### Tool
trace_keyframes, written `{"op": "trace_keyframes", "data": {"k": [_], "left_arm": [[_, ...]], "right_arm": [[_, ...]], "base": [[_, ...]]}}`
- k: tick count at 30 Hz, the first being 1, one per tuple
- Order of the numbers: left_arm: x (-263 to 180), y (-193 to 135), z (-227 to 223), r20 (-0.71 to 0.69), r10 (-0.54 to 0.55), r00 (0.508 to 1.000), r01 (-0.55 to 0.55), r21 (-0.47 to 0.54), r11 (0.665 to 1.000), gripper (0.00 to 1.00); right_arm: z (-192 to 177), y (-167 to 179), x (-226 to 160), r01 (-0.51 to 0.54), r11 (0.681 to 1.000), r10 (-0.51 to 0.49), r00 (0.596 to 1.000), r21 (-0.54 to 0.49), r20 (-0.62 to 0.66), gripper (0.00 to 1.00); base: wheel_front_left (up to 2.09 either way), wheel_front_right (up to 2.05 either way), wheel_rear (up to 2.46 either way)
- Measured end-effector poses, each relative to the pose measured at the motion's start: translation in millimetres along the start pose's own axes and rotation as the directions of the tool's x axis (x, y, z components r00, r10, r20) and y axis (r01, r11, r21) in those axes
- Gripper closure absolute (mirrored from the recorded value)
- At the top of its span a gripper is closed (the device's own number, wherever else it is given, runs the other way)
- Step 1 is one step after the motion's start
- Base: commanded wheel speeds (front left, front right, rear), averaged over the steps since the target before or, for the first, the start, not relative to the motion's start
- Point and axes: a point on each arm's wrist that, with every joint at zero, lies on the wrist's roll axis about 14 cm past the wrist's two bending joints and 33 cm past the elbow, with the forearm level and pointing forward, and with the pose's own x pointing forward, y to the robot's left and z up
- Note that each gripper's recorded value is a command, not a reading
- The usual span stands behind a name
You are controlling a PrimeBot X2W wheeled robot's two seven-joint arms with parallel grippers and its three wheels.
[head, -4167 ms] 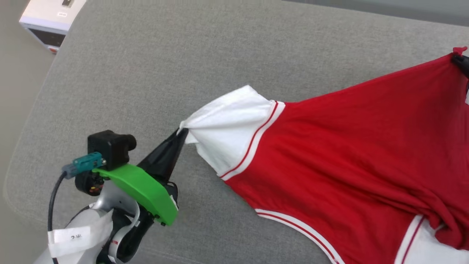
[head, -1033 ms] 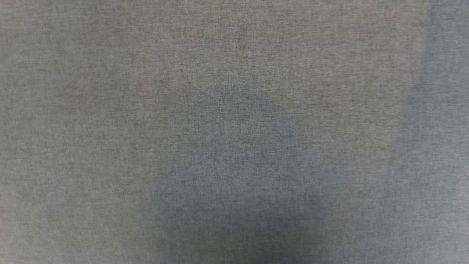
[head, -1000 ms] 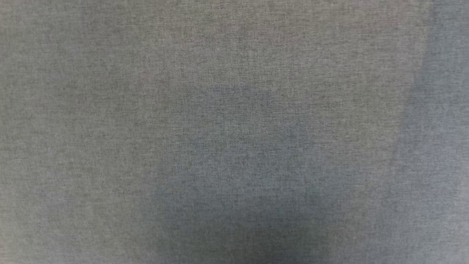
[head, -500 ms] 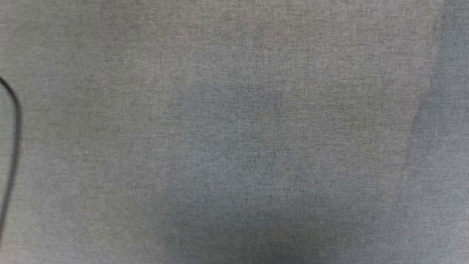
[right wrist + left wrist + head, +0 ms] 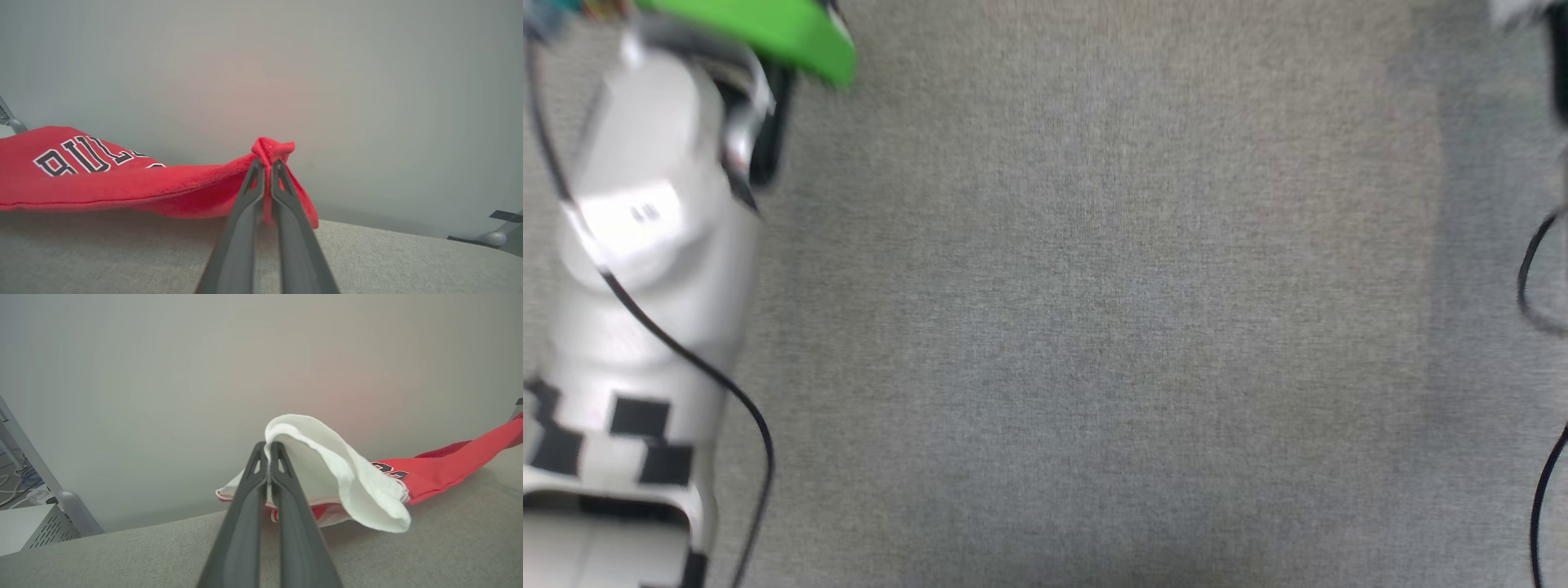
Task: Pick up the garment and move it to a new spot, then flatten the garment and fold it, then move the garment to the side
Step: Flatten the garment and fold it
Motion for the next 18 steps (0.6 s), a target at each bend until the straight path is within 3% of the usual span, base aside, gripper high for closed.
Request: {"op": "trace_keyframes", "data": {"k": [9,18], "left_arm": [[-91,-21,-28,-0.153,0.026,0.988,-0.042,-0.100,0.994,1.00],[-180,-50,-51,-0.304,-0.017,0.953,-0.019,-0.116,0.993,1.00]], "right_arm": [[-33,13,-84,-0.005,0.995,0.019,0.989,0.095,-0.150,1.00],[-45,12,-160,0.064,0.975,-0.012,0.971,0.211,-0.240,1.00]], "base": [[0.00,0.00,0.00],[0.00,0.00,0.00]]}}
